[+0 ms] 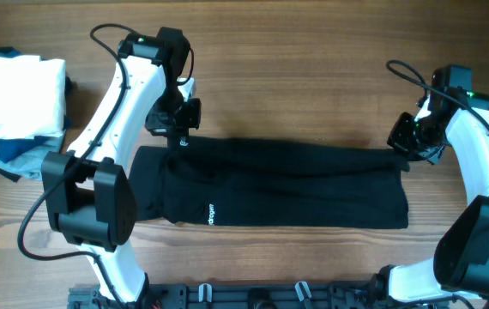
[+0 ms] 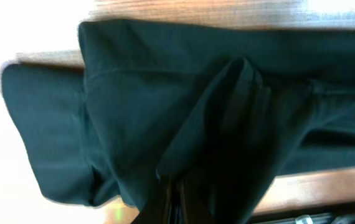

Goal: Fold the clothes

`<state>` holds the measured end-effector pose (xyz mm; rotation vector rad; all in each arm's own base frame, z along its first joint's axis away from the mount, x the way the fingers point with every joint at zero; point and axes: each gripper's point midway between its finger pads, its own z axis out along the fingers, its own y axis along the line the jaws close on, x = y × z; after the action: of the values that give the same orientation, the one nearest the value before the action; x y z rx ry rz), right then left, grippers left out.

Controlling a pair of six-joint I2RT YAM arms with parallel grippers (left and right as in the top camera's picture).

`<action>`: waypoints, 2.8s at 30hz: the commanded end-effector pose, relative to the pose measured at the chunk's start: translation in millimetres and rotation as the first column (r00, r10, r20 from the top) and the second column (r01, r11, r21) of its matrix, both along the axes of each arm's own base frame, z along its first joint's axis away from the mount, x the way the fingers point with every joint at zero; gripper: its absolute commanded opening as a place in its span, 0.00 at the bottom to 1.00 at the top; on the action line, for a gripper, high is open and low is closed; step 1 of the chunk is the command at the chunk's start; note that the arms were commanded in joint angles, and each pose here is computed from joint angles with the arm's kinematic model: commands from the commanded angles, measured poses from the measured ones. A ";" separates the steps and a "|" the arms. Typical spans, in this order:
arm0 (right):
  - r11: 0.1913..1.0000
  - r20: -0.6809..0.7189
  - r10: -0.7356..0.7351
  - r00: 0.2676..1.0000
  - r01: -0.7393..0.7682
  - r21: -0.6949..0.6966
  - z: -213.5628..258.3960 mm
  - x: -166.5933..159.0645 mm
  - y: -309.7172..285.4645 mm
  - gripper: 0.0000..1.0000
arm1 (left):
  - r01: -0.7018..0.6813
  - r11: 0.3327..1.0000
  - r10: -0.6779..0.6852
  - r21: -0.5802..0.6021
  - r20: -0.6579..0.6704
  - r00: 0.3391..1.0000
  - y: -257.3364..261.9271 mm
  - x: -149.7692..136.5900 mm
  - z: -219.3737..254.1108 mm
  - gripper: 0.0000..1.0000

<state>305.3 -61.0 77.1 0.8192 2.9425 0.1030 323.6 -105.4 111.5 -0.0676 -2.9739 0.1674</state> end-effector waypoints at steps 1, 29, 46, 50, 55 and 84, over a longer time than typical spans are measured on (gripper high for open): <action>0.996 -0.015 -0.039 0.999 0.037 -0.082 5.6 -5.0 -14.3 0.04 | -0.032 0.999 0.029 -0.039 -0.080 0.996 -3.2 -24.2 15.5 0.04; 0.999 -0.237 -0.004 0.971 -0.005 -0.035 -7.3 -62.8 -1.1 0.06 | -0.023 0.999 0.019 -0.022 -0.174 0.985 10.8 -87.0 2.4 0.04; 0.999 -0.200 -0.006 0.980 -0.003 -0.044 -10.0 -53.9 -3.3 0.08 | -0.224 0.928 0.241 0.296 -0.021 0.970 64.9 -97.8 -106.4 0.04; 0.999 -0.215 -0.005 0.977 -0.004 -0.040 -21.1 -61.0 -1.4 0.12 | -0.231 0.930 0.241 0.286 0.000 0.971 63.5 -92.3 -107.6 0.06; 0.998 -0.216 -0.025 0.976 0.011 -0.069 -21.1 -60.9 -6.2 0.27 | -0.231 0.930 0.240 0.285 0.001 0.971 63.4 -91.9 -107.7 0.24; 0.959 -0.054 0.092 0.994 -0.074 0.275 -55.7 -71.5 71.0 0.37 | -0.173 0.974 0.187 -0.146 0.088 0.978 -24.1 -88.2 -91.2 0.44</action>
<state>245.5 31.8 36.2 0.5141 3.0266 0.7458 248.5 -133.3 37.5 0.1865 -3.0876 0.4273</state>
